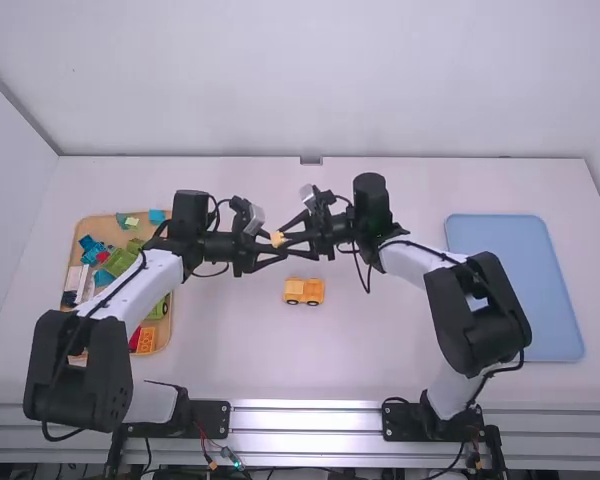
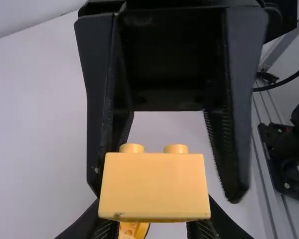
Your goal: Assemble lego blocks to make yellow taxi
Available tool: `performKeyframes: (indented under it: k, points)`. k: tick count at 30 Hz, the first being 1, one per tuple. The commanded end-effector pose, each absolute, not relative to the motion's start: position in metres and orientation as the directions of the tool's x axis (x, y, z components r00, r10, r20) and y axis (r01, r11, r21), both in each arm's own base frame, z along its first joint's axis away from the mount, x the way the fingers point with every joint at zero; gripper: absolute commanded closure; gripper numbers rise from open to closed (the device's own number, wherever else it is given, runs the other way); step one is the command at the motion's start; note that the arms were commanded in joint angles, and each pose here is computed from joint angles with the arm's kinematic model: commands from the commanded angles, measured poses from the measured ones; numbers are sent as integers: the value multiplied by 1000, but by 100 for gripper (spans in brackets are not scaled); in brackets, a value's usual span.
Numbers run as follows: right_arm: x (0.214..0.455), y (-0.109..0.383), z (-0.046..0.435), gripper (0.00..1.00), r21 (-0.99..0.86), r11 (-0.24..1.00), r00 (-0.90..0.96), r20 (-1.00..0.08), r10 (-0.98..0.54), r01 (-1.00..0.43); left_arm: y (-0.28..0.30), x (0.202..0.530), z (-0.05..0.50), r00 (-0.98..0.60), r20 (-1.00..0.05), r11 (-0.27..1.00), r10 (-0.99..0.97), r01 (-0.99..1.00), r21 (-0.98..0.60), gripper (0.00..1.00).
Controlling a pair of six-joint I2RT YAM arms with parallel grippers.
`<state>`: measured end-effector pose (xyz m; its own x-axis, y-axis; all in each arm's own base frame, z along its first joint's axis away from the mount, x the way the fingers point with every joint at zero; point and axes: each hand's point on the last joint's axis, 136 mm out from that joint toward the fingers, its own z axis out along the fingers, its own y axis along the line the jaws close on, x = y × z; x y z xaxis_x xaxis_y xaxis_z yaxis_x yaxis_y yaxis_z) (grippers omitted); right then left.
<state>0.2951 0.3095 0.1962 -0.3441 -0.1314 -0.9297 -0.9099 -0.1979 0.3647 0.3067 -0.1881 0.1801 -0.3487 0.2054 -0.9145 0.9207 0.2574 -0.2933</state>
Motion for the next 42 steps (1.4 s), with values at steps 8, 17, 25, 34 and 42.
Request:
performKeyframes:
  k: [8, 17, 25, 34, 42]
  points:
    - [294, 315, 204, 69, 345, -223, -323, -938, -128, -912, -191, 303, 179, -346, -916, 236, 205, 925, -297, 98]
    - [293, 316, 204, 79, 344, -227, -322, -938, -129, -911, -193, 302, 183, -316, -928, 213, 197, 938, -274, 68]
    - [336, 309, 204, 92, 391, -14, -389, -918, -83, -920, -187, 309, 173, -346, -911, 278, 225, 919, -280, 0]
    - [419, 243, 163, 93, 397, 552, -514, -855, -69, -733, -143, 341, 118, -504, -774, 618, 383, 762, -190, 1]
    - [404, 184, 116, 97, 135, 808, -659, -663, -356, -573, -105, 383, 140, -528, -805, 816, 272, 569, -98, 1]
